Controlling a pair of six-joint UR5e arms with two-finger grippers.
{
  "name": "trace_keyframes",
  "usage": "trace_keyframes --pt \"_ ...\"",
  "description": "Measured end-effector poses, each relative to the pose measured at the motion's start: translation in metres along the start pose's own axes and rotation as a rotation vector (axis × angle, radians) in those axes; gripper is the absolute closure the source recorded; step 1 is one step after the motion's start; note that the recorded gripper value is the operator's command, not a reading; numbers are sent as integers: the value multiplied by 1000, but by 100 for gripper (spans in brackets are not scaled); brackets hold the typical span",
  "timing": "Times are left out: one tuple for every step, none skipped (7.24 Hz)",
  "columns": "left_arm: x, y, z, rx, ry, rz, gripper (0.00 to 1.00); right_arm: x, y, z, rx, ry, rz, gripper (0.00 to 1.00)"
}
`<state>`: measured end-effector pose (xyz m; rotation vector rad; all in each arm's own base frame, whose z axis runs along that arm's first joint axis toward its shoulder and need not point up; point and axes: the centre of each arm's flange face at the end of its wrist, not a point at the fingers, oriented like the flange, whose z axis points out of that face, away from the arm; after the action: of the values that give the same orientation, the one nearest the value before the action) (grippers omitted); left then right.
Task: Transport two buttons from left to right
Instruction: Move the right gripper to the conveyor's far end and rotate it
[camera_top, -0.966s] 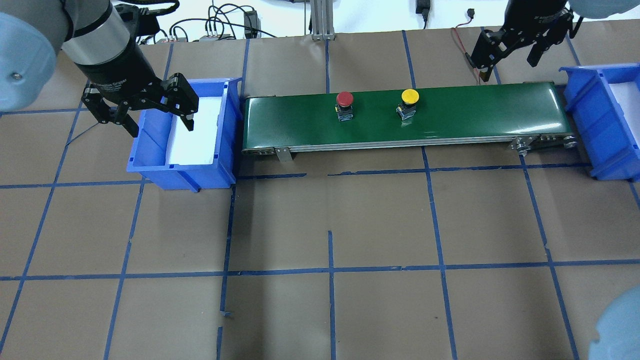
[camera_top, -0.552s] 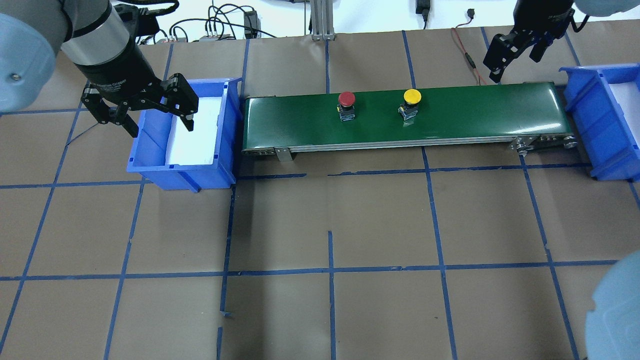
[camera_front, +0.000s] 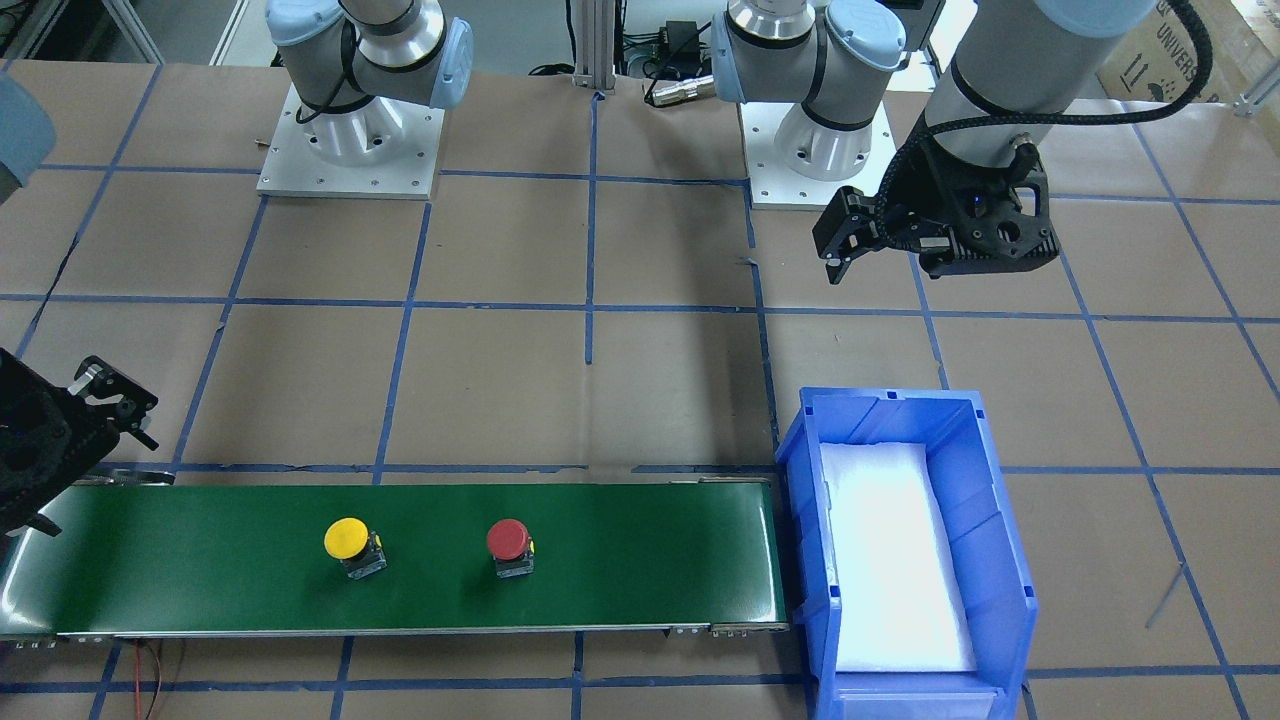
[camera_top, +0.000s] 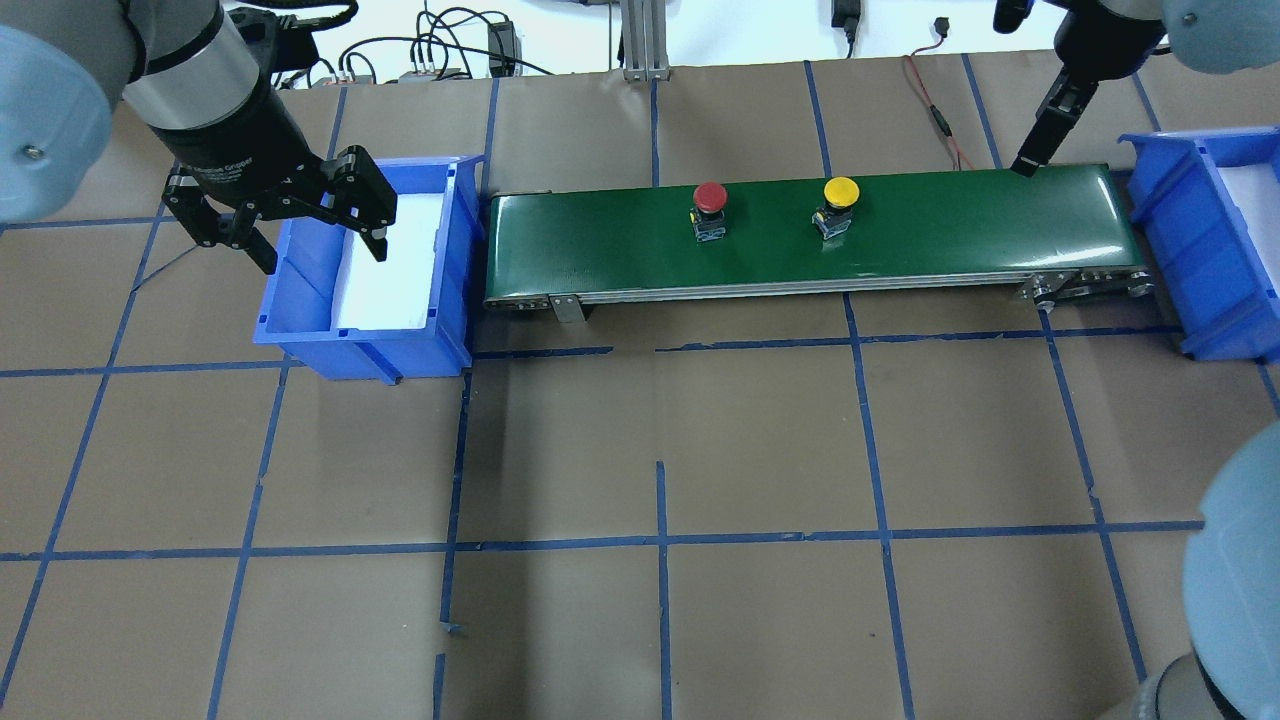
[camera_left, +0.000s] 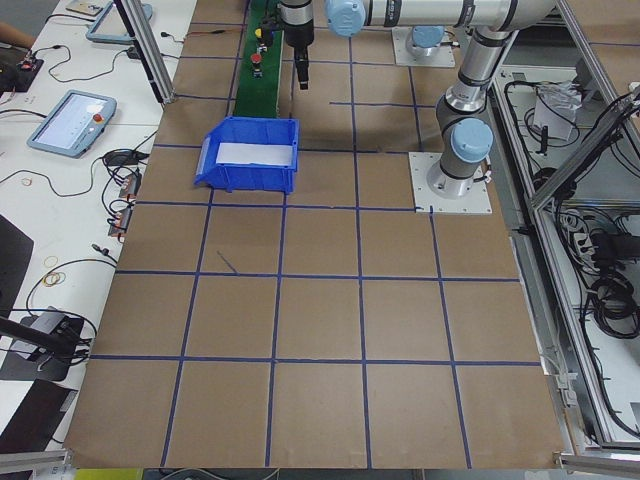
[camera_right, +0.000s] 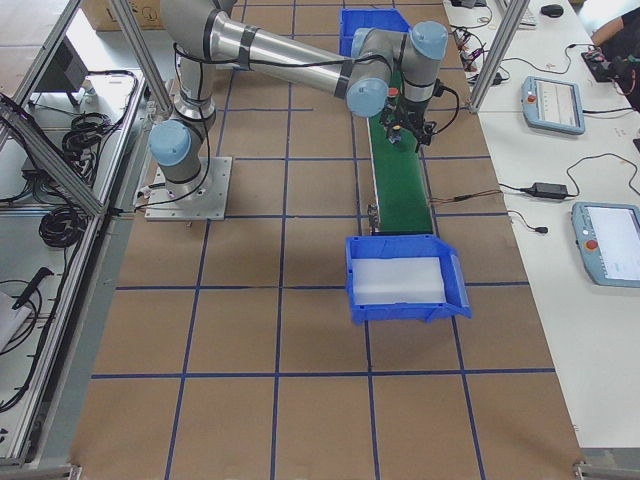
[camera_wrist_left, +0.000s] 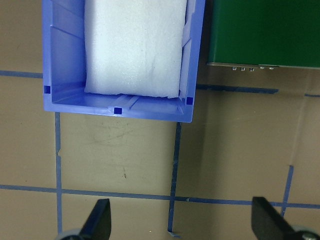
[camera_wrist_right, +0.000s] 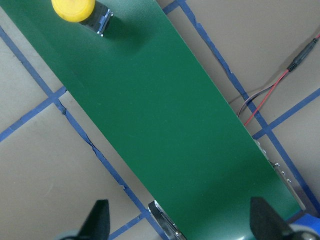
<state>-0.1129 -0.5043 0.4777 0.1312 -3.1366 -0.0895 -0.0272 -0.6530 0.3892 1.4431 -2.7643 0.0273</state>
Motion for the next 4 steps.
trace_keyframes --pt "0 0 0 4 0 0 0 2 7 8 -3 -8 -4 4" --pt "0 -1 -1 6 0 0 0 2 10 14 -5 -17 -5 0" --pt "0 -1 -1 9 0 1 0 1 11 22 -9 -27 -4 0" --pt "0 -1 -1 14 -1 1 0 1 12 29 -12 -31 -5 0"
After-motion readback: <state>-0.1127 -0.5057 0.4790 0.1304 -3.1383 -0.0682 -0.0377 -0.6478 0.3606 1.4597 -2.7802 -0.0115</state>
